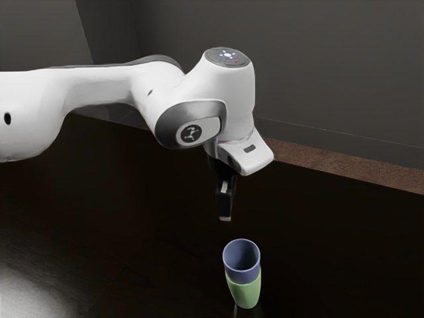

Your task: Place the left cup onto the right cup

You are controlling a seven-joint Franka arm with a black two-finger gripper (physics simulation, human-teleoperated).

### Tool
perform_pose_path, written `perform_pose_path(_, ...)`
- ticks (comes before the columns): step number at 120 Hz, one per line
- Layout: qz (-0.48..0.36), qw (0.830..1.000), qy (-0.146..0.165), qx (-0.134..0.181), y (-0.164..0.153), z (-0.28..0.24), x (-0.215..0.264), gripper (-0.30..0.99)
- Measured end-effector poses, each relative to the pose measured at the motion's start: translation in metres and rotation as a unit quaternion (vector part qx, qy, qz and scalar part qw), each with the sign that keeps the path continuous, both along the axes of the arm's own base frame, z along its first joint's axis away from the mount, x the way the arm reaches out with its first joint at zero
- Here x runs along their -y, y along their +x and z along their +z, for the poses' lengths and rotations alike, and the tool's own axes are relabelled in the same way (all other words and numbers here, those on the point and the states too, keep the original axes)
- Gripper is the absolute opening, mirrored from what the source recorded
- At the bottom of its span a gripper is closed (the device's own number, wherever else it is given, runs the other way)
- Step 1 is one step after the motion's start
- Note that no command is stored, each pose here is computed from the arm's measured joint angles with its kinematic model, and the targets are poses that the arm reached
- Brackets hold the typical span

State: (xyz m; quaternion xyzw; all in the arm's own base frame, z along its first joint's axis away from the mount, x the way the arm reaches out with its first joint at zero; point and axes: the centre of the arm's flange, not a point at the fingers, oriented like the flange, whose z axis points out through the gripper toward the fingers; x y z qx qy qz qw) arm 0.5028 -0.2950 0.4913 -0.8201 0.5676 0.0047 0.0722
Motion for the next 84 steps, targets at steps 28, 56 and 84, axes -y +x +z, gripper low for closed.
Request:
perform_pose_path(28,0.028,1.000,0.002,0.004,0.023,0.030,-0.044,0.69)
perform_pose_path(56,0.099,0.995,0.012,0.006,0.052,0.056,-0.141,0.69)
perform_pose_path(84,0.180,0.984,0.011,0.011,0.062,0.093,-0.259,0.69)
